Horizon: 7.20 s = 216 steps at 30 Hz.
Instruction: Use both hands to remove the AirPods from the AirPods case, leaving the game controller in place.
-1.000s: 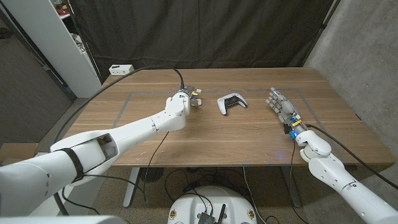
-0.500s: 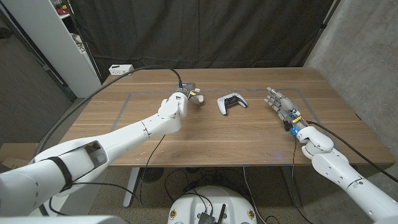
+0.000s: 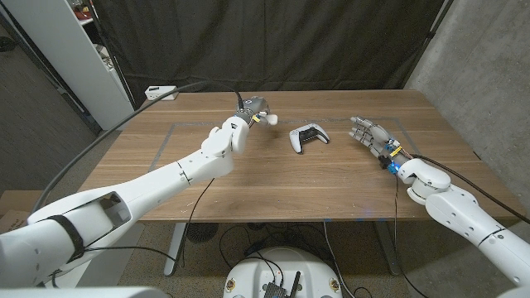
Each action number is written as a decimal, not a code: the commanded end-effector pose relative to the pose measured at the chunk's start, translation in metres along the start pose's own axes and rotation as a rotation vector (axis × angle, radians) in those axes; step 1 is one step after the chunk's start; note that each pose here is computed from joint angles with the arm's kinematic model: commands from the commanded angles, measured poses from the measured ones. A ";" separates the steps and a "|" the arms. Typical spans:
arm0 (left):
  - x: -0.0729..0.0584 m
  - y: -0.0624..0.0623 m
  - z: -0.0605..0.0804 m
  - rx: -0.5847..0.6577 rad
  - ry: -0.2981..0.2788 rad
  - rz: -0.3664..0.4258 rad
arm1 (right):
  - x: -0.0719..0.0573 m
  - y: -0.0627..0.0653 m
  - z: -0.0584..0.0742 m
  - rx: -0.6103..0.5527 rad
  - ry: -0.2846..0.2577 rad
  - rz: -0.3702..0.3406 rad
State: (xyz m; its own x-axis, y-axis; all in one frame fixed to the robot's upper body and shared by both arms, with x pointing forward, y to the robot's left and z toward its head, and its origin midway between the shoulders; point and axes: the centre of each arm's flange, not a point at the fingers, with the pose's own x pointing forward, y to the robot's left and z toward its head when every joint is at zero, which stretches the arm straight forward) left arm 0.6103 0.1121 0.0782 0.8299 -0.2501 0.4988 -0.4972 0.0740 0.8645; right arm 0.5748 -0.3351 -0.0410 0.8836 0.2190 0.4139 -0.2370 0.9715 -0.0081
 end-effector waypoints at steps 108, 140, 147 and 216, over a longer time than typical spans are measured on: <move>0.045 0.058 0.156 0.207 -0.280 -0.077 | 0.094 0.033 0.038 0.265 0.332 0.510; 0.046 0.050 0.163 0.181 -0.295 -0.100 | 0.103 0.047 0.040 0.256 0.338 0.556; 0.045 0.049 0.162 0.179 -0.294 -0.102 | 0.104 0.050 0.039 0.262 0.342 0.550; 0.032 0.070 0.158 0.165 -0.308 -0.092 | 0.093 0.034 0.026 0.297 0.308 0.455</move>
State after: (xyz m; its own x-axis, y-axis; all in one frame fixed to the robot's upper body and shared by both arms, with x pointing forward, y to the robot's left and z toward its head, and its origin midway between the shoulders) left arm 0.5689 -0.0499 0.1364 0.7795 -0.5307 0.3329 -0.4663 -0.1366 0.8740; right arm 0.6396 -0.2806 0.0280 0.7276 0.6713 0.1411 -0.6860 0.7123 0.1486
